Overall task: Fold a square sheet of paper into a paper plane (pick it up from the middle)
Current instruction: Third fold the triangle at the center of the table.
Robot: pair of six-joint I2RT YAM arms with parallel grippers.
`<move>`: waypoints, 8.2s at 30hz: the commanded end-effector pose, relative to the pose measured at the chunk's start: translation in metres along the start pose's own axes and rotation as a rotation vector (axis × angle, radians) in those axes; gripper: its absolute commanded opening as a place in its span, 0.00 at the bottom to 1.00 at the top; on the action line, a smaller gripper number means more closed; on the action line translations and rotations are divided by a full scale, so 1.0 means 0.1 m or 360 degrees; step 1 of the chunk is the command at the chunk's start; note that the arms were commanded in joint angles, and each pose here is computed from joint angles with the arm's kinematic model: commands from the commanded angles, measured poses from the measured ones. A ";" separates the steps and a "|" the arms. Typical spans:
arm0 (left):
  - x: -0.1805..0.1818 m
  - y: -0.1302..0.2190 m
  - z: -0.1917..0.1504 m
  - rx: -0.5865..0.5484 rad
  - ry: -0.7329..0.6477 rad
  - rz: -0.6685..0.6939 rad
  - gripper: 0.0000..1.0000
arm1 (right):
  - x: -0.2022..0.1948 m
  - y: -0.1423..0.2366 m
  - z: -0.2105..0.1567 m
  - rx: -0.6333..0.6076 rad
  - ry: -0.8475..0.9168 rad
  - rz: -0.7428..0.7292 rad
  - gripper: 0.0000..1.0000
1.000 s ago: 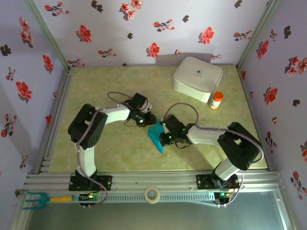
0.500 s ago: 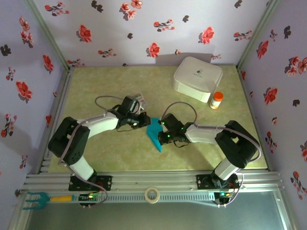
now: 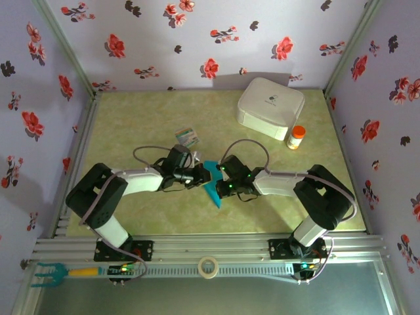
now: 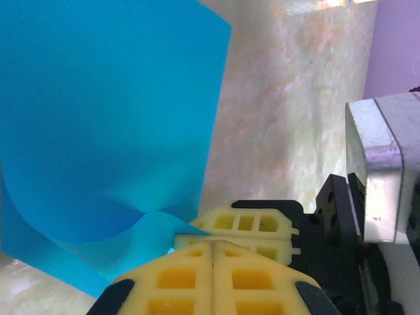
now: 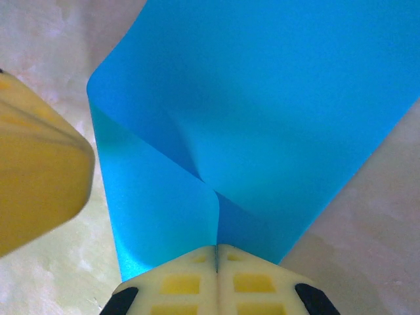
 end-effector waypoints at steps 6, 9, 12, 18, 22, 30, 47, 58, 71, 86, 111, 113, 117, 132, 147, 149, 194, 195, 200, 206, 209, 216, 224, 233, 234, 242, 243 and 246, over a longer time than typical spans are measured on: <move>0.15 -0.09 -0.10 0.0048 0.0055 0.0022 0.00 | -0.13 -0.06 -0.08 0.0066 -0.0008 -0.0086 0.00; 0.19 -0.11 -0.12 0.0056 0.0059 0.0038 0.00 | -0.13 -0.06 -0.08 0.0065 -0.0009 -0.0088 0.00; 0.22 -0.12 -0.13 0.0065 0.0066 0.0050 0.00 | -0.13 -0.05 -0.07 0.0064 -0.0009 -0.0088 0.00; 0.29 -0.11 -0.17 0.0078 0.0060 0.0109 0.00 | -0.13 -0.06 -0.08 0.0066 -0.0008 -0.0087 0.00; 0.36 -0.13 -0.19 0.0103 0.0056 0.0162 0.00 | -0.13 -0.06 -0.08 0.0070 -0.0008 -0.0086 0.00; 0.48 -0.12 -0.24 0.0140 0.0038 0.0276 0.00 | -0.13 -0.06 -0.08 0.0071 -0.0009 -0.0083 0.00; 0.49 -0.16 -0.21 0.0145 0.0027 0.0287 0.00 | 0.06 0.32 0.18 -0.0108 -0.0164 0.0088 0.28; 0.44 -0.15 -0.19 0.0128 0.0021 0.0264 0.00 | 0.39 0.29 0.09 0.0082 -0.0328 0.0472 0.13; 0.45 -0.14 -0.20 0.0131 0.0022 0.0264 0.00 | 0.50 0.04 -0.02 0.0259 -0.0280 0.0398 0.05; 0.44 -0.14 -0.20 0.0130 0.0020 0.0265 0.00 | 0.28 -0.12 -0.23 0.0366 -0.0312 0.0236 0.06; 0.55 -0.19 -0.23 0.0163 0.0068 0.0327 0.00 | 0.13 0.08 -0.50 0.0325 -0.0392 0.0218 0.08; 0.55 -0.19 -0.23 0.0163 0.0067 0.0326 0.00 | 0.17 0.14 -0.43 0.0287 -0.0374 0.0227 0.08; 0.54 -0.18 -0.22 0.0164 0.0057 0.0323 0.00 | 0.38 0.28 -0.25 0.0246 -0.0321 0.0345 0.09; 0.53 -0.19 -0.22 0.0166 0.0055 0.0321 0.00 | 0.25 -0.05 -0.42 0.0381 -0.0387 0.0239 0.10; 0.57 -0.20 -0.23 0.0165 0.0072 0.0328 0.00 | 0.10 0.09 -0.72 0.0352 -0.0550 0.0311 0.10; 0.57 -0.20 -0.23 0.0161 0.0074 0.0324 0.00 | 0.08 0.14 -0.74 0.0330 -0.0562 0.0315 0.11; 0.10 -0.14 -0.07 0.0064 -0.0051 0.0162 0.03 | -0.09 -0.15 -0.31 0.0312 -0.0661 0.0084 0.00; 0.15 -0.15 -0.08 0.0074 -0.0035 0.0186 0.02 | -0.09 -0.15 -0.30 0.0308 -0.0660 0.0085 0.00; 0.37 -0.18 -0.08 0.0051 0.0028 0.0248 0.01 | -0.10 -0.15 -0.31 0.0307 -0.0665 0.0080 0.00; 0.57 -0.12 0.04 0.0002 0.0031 0.0301 0.01 | -0.10 -0.16 -0.32 0.0309 -0.0669 0.0080 0.00; 0.64 -0.05 0.14 -0.0021 0.0035 0.0326 0.01 | -0.11 -0.16 -0.32 0.0310 -0.0666 0.0081 0.00; 0.79 0.09 0.30 -0.0068 0.0064 0.0355 0.00 | -0.11 -0.16 -0.33 0.0311 -0.0664 0.0080 0.00; 0.32 0.33 0.39 -0.0177 -0.0027 0.0215 0.00 | -0.11 -0.16 -0.31 0.0305 -0.0653 0.0083 0.00; 0.17 -0.02 0.06 -0.0019 -0.0037 0.0059 0.00 | -0.11 -0.16 -0.30 0.0303 -0.0655 0.0079 0.00; 0.19 -0.07 0.04 -0.0005 -0.0032 0.0052 0.00 | -0.11 -0.15 -0.29 0.0301 -0.0655 0.0081 0.00; 0.69 -0.12 0.03 -0.0041 0.0123 0.0276 0.00 | -0.12 -0.15 -0.30 0.0302 -0.0655 0.0082 0.00; 0.73 -0.11 0.03 -0.0038 0.0126 0.0297 0.00 | -0.11 -0.15 -0.29 0.0299 -0.0652 0.0088 0.00; 0.80 -0.08 0.03 -0.0024 0.0132 0.0334 0.00 | -0.06 -0.13 -0.25 0.0286 -0.0642 0.0130 0.00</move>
Point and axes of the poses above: each hand's point on the last joint's axis, 136 mm out from that joint toward the fingers, its own y axis back along the fingers, its own x axis along the line the jaws close on, z = x × y, the point moved 4 cm from there along y, back along the fingers, and after that the axes turned 5 degrees about -y, right-handed, at the moved point
